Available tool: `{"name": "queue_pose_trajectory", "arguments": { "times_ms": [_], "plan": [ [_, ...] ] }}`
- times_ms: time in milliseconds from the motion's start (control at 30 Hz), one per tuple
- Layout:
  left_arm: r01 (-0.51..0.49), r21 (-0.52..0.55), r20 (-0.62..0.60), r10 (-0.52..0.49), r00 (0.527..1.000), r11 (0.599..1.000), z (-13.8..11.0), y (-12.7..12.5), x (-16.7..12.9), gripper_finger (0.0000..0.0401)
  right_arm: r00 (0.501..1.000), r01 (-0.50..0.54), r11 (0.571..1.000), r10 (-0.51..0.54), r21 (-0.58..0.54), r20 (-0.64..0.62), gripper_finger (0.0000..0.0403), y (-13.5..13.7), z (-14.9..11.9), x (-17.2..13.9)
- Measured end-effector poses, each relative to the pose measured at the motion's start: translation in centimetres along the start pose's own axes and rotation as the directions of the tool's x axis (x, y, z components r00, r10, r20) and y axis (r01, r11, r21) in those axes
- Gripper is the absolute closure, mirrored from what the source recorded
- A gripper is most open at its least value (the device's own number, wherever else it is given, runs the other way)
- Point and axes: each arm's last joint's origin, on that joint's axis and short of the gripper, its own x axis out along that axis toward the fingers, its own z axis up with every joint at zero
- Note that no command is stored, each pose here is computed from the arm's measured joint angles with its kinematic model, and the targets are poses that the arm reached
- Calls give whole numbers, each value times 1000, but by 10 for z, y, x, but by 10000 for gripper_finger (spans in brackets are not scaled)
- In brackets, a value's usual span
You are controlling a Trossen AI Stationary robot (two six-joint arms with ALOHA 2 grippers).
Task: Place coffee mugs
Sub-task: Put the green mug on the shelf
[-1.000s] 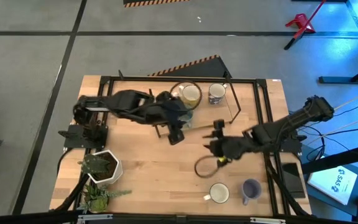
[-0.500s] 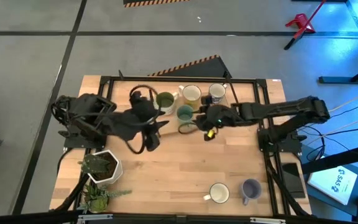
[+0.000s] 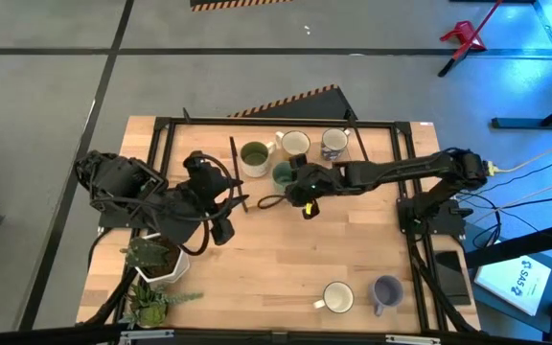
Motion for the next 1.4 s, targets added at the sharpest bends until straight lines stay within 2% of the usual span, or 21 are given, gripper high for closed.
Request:
{"name": "queue_pose_trajectory", "arguments": {
  "times_ms": [233,433,800,900,1100,1267,1400],
  "plan": [
    [-2,4,-3,2,1000,1000,0,0,0,259,998,-49,999,48,-23,-50,253,6,-7,21],
    [-3,9,-3,3,1000,1000,0,0,0,259,996,-33,999,31,-28,-79,262,7,-9,26],
    [-21,25,11,21,1000,999,0,1,0,259,980,-69,997,62,-31,-189,385,8,-21,24],
    [-22,36,11,21,1000,999,0,1,0,259,973,-85,996,77,-28,-219,395,10,-24,23],
    [-22,43,12,22,1000,999,0,1,0,259,955,-124,992,124,18,-269,399,11,-29,10],
    [-22,66,12,22,1000,998,0,1,0,259,956,-152,986,164,68,-244,400,6,-29,-17],
    [-23,66,12,22,1000,998,0,1,0,259,934,-188,978,207,92,-290,399,3,-38,-36]
  ]
}}
